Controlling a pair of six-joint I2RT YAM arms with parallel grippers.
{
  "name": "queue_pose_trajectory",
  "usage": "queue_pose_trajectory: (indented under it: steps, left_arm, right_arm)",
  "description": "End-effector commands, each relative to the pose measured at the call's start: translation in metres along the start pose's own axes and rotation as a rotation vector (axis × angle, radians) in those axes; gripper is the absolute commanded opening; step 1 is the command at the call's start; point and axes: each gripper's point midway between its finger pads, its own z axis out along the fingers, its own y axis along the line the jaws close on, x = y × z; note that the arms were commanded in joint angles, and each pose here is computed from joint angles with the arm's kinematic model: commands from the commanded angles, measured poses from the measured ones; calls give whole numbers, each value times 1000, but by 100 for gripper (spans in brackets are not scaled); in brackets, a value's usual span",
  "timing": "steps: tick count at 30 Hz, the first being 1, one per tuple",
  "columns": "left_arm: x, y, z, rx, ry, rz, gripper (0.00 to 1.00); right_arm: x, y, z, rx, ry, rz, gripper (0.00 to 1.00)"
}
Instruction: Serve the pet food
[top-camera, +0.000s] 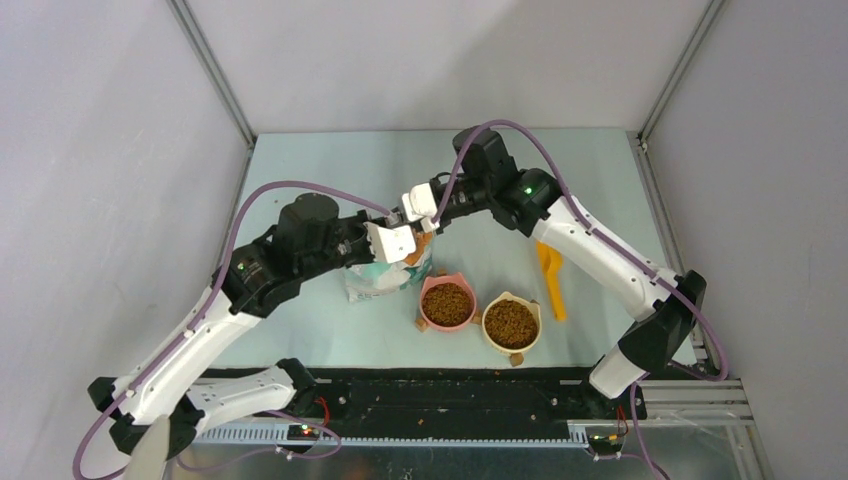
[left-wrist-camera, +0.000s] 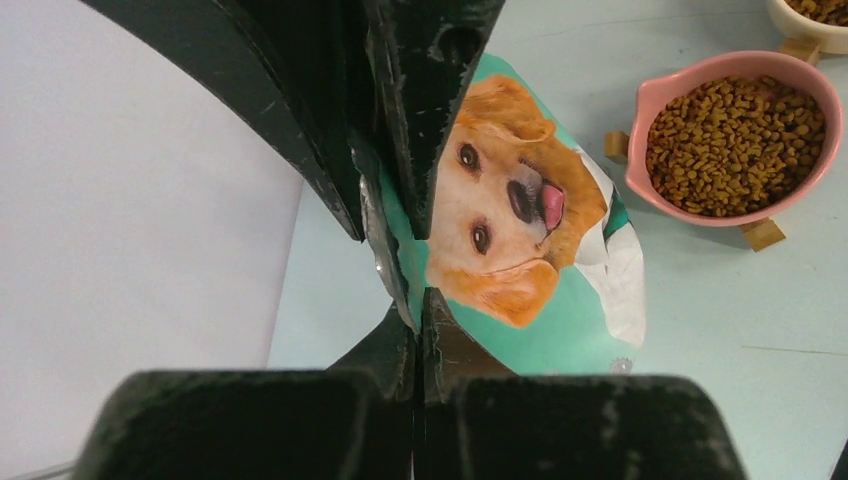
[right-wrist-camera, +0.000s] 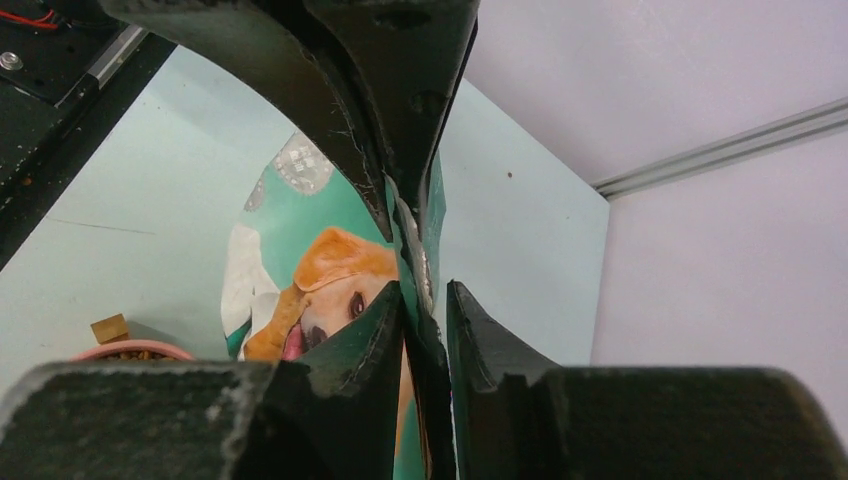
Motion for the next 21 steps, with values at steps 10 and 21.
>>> queue_pose_trajectory:
  steps: [10, 21]
  left_arm:
    - [-39, 17, -12, -9, -118, -22, 0]
    - [-36, 18, -13, -27, -114, -17, 0]
  right_arm:
    - [-28, -14, -22, 47, -58, 34, 3]
    - [3, -16, -55, 126, 67, 120, 13]
